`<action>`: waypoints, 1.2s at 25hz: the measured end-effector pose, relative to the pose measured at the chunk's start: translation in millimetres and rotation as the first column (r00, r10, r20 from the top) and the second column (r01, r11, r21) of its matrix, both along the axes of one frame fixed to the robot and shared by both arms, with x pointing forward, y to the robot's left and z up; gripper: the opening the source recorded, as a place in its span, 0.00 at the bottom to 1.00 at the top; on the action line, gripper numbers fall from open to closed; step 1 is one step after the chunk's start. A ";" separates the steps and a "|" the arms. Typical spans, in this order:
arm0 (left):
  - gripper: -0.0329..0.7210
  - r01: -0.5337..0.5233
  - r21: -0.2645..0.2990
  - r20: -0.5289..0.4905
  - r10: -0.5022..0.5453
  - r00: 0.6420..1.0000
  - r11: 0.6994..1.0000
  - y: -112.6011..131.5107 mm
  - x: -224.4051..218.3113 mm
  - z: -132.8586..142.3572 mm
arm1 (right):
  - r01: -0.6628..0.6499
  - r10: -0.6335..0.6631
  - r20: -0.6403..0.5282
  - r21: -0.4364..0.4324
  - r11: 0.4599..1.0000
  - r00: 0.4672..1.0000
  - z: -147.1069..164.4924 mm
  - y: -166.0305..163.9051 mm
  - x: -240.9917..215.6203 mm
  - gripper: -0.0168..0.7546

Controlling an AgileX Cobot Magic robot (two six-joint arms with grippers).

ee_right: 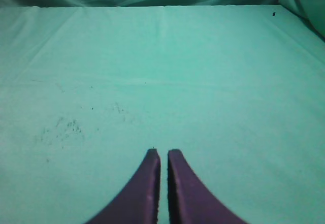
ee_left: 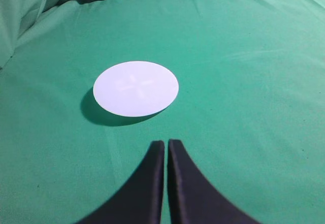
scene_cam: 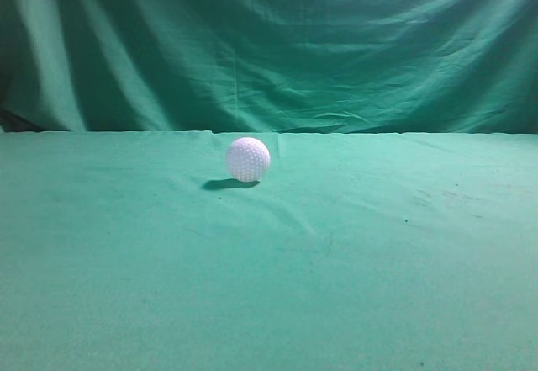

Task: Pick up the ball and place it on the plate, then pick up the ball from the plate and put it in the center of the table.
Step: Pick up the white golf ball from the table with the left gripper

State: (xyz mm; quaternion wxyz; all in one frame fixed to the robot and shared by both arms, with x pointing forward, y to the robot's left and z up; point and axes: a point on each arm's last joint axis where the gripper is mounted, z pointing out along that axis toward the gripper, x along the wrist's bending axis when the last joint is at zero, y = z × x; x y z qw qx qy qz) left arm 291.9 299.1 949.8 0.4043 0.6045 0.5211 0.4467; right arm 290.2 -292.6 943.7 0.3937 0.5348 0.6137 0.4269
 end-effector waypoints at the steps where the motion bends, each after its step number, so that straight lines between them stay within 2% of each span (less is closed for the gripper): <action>1: 0.04 0.000 0.000 0.000 0.000 1.000 1.000 0.0 0.0 0.0 | 0.000 0.000 0.000 0.000 1.000 1.000 0.0 0.0 0.0 0.02; 27: 0.04 -0.001 0.000 0.013 0.001 1.000 1.000 0.1 0.3 1.2 | 0.000 0.000 0.000 0.000 1.000 1.000 0.0 0.0 0.0 0.02; 28: 0.04 -0.002 -0.012 0.031 0.002 1.000 1.000 -0.1 0.7 2.7 | 0.000 0.000 0.000 0.000 1.000 1.000 0.0 0.0 0.0 0.02; 30: 0.04 -0.002 -0.091 0.100 0.011 0.995 0.996 -1.3 2.1 9.0 | 0.000 0.000 0.000 0.000 1.000 1.000 0.0 0.0 0.0 0.02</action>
